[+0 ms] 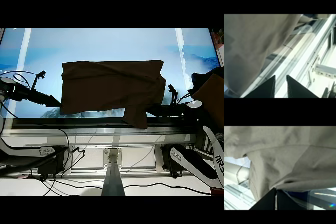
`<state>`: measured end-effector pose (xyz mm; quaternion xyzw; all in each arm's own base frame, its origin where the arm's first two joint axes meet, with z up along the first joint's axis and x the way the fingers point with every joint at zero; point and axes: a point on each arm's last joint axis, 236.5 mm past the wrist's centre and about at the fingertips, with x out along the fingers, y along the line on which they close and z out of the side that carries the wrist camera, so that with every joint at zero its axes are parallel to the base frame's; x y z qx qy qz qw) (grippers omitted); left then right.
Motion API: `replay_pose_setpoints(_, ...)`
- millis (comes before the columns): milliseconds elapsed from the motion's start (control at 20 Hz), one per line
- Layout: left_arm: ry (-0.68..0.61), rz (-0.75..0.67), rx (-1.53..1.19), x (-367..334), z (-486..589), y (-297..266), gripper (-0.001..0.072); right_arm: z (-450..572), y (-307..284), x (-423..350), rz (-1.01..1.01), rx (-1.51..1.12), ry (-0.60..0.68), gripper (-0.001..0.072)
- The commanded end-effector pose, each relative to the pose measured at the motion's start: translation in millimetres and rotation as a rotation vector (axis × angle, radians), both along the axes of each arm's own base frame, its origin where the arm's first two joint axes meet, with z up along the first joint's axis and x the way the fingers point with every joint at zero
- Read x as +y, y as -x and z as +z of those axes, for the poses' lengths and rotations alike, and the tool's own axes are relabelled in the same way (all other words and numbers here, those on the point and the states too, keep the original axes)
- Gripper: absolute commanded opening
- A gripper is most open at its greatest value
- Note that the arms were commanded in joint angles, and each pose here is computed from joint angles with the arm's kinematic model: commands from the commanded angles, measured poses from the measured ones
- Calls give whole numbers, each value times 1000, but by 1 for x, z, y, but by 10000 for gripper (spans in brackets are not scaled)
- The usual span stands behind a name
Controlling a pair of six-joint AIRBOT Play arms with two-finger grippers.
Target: Fold the clothes and pants, and hang the long-sleeved shirts on hangers.
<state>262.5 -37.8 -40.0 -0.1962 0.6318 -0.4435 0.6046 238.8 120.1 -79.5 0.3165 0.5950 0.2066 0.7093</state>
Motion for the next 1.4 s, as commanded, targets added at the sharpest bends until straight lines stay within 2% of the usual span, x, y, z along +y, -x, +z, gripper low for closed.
replay_pose_setpoints(0, -109, -68, 50, 22, -12, 17, 160, 0, 0, 0, 0, 0, 0, 14)
replay_pose_setpoints(200, -298, -83, 128, 57, -35, 32, 182, 0, 0, 0, 0, 0, 1, 14)
replay_pose_setpoints(250, -320, -54, 134, 61, -38, 30, 352, 0, 0, 0, 0, -1, 2, 14)
replay_pose_setpoints(300, -353, 12, 147, 66, -43, 23, 564, -1, 0, -1, -1, -2, 4, 14)
replay_pose_setpoints(350, -378, 84, 165, 70, -46, 16, 653, -1, -1, -1, -3, -4, 7, 14)
replay_pose_setpoints(750, -255, 260, 188, 38, -68, 3, 647, -4, -8, -7, -29, -23, 32, 14)
replay_pose_setpoints(950, -270, 231, 219, 39, -69, 13, 634, -4, -8, -7, -29, -23, 32, 14)
replay_pose_setpoints(1050, -267, 196, 253, 38, -68, 24, 482, -4, -9, -7, -30, -24, 32, 14)
replay_pose_setpoints(1350, -226, 211, 294, 26, -74, 33, 480, -4, -9, -7, -30, -24, 32, 14)
